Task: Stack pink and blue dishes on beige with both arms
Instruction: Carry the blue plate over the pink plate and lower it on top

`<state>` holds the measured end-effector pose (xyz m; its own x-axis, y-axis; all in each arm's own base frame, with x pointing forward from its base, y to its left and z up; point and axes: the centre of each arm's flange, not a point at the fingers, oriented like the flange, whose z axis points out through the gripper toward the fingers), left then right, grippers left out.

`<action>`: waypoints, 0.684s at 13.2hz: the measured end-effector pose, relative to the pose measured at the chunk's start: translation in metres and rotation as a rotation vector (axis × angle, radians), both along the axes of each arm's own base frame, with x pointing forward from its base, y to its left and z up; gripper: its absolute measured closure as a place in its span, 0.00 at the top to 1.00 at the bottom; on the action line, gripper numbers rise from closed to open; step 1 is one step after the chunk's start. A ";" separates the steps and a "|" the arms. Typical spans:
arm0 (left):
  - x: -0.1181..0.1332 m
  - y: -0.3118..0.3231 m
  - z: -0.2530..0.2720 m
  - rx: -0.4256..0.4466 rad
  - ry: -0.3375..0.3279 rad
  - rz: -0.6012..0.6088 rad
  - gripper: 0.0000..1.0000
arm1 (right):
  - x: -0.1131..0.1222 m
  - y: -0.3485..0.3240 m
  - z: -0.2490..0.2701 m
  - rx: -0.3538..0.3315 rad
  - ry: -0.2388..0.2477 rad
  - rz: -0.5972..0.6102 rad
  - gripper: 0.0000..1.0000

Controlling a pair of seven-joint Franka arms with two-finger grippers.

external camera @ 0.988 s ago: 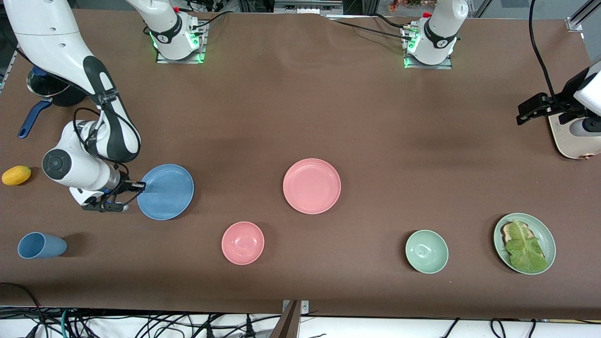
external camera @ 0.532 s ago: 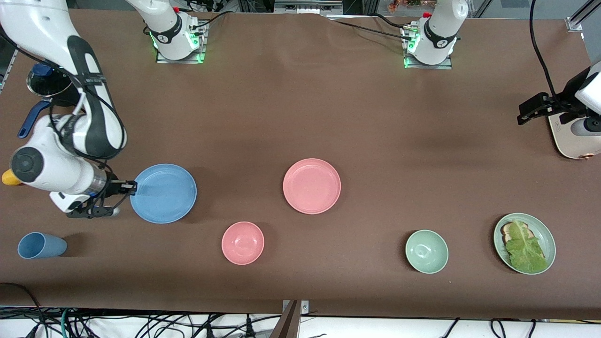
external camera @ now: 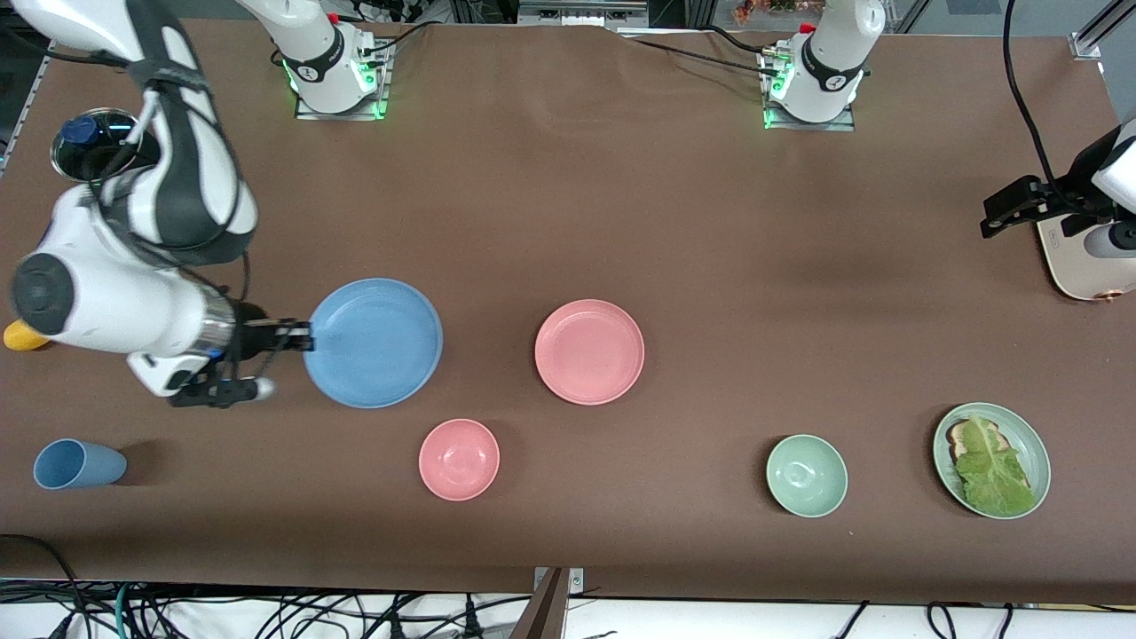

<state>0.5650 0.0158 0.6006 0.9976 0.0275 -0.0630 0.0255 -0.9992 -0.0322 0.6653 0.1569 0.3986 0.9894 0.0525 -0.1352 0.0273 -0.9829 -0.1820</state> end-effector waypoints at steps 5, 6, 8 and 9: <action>0.004 0.005 -0.008 0.000 0.014 0.009 1.00 | -0.053 0.183 -0.022 -0.032 -0.006 -0.163 0.04; 0.004 0.005 -0.008 0.000 0.014 0.008 1.00 | -0.064 0.210 -0.036 -0.046 -0.009 -0.188 0.04; 0.004 0.004 -0.008 0.000 0.014 0.007 1.00 | -0.081 0.246 -0.072 -0.067 -0.021 -0.227 0.04; 0.004 0.004 -0.008 -0.003 0.014 0.007 1.00 | -0.087 0.255 -0.091 -0.067 -0.028 -0.248 0.04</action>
<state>0.5687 0.0198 0.5926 0.9964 0.0346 -0.0772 0.0325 -0.9990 -0.0295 0.5780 0.4118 0.3076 0.9743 -0.2005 -0.1026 -0.2121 -0.9700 -0.1191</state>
